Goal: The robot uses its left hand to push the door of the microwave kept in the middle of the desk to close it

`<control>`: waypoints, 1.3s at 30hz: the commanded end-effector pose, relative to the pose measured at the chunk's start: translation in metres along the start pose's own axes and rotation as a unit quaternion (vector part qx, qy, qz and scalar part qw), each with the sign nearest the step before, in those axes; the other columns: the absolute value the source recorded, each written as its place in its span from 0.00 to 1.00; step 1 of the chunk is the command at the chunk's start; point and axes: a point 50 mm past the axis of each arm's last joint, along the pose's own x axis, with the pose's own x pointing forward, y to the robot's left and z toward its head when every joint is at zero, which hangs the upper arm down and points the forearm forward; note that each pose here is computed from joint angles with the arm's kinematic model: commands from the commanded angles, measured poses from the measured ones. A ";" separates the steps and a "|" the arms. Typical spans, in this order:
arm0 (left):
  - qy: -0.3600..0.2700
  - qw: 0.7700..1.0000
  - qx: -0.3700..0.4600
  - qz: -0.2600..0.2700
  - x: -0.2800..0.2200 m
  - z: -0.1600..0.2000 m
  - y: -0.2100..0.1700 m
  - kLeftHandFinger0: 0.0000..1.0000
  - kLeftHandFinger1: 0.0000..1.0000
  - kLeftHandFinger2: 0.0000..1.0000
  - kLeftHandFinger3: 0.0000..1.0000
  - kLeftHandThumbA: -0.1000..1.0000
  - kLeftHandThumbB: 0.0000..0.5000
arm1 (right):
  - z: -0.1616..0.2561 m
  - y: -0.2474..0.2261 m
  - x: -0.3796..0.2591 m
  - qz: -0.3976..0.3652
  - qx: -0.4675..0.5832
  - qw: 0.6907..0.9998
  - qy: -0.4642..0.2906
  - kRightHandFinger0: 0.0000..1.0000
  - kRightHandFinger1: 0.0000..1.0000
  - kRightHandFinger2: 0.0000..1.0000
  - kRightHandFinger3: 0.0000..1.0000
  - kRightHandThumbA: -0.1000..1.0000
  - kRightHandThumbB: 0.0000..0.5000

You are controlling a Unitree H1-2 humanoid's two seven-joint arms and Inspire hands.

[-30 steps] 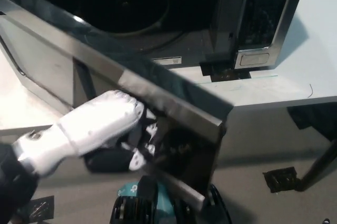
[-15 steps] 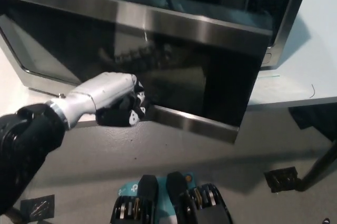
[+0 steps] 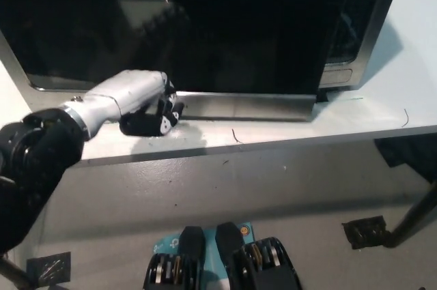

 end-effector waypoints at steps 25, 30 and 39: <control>0.030 0.977 0.074 0.197 0.026 -0.028 0.144 0.02 0.09 0.22 0.36 0.00 0.27 | 0.001 -0.007 -0.004 -0.001 -0.006 1.000 -0.022 1.00 0.97 1.00 1.00 0.41 0.00; 0.000 0.979 0.063 0.192 -0.001 -0.010 0.119 0.08 0.13 0.27 0.39 0.05 0.31 | -0.003 -0.007 -0.004 0.001 0.004 1.000 -0.019 0.97 0.94 0.98 0.96 0.37 0.00; -0.035 0.981 0.063 0.182 -0.048 0.021 0.076 0.10 0.14 0.25 0.35 0.01 0.29 | -0.001 -0.007 -0.004 -0.003 -0.004 1.000 -0.022 0.96 0.93 0.98 0.97 0.37 0.00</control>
